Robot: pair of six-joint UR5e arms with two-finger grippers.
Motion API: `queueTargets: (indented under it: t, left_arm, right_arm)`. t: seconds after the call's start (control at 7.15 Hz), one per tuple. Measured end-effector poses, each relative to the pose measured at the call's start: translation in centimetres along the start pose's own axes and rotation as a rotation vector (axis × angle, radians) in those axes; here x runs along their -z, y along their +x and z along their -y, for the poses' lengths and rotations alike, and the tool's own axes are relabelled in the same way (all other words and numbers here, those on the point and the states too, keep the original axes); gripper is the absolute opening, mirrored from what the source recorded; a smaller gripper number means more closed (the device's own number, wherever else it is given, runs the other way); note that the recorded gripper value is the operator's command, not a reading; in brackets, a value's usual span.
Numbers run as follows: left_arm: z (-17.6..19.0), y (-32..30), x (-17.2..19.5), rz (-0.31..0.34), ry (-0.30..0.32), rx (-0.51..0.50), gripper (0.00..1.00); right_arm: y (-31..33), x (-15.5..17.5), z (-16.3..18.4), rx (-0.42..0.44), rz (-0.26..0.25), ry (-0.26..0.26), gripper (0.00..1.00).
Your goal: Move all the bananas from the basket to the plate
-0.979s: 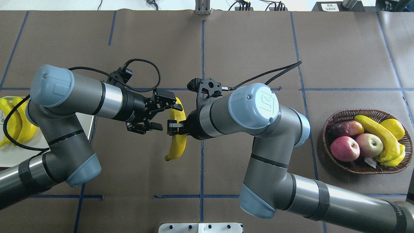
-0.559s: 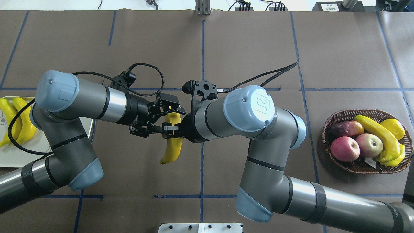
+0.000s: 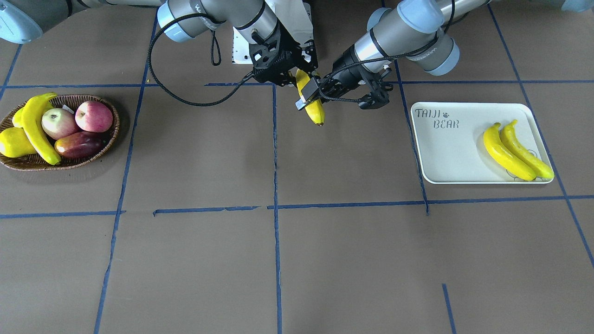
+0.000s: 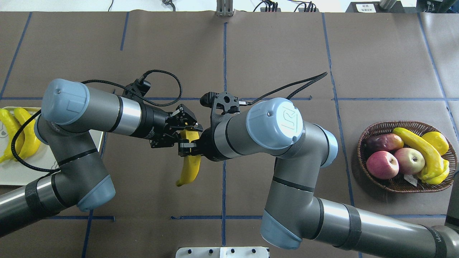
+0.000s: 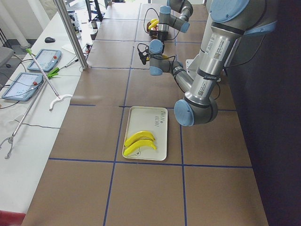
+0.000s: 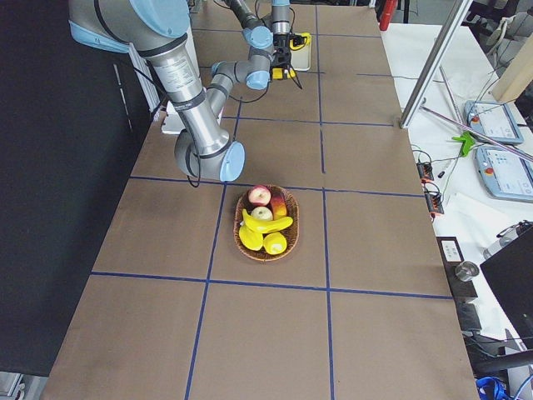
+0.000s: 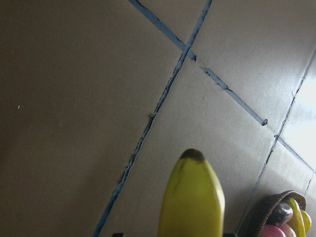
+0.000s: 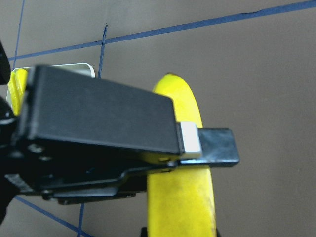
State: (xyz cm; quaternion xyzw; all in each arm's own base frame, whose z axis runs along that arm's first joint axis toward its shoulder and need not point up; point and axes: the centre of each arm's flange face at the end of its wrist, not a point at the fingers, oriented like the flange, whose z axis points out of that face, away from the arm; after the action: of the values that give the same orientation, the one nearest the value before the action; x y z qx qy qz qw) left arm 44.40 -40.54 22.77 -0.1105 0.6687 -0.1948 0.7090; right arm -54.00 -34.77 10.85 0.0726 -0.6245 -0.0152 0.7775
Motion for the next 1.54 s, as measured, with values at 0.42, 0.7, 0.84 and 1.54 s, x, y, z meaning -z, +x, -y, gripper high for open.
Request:
queueTargets:
  t: [0.42, 0.7, 0.84, 1.54]
  left_arm:
    - [0.4, -0.5, 0.1, 0.008, 0.009, 0.006, 0.00]
    - [0.9, -0.7, 0.3, 0.013, 0.021, 0.012, 0.00]
    - [1.4, -0.8, 0.4, 0.023, 0.037, 0.021, 0.00]
    - [8.2, -6.3, 3.6, 0.200, 0.272, 0.163, 0.00]
  right_arm:
    - [-0.1, -0.4, -0.6, 0.002, -0.001, 0.001, 1.00]
    - [0.3, 0.2, -0.5, 0.003, -0.002, -0.009, 1.00]
    - [1.2, 1.3, 0.1, -0.005, -0.011, -0.027, 1.00]
    - [9.4, 6.5, 5.8, -0.042, -0.315, -0.074, 1.00]
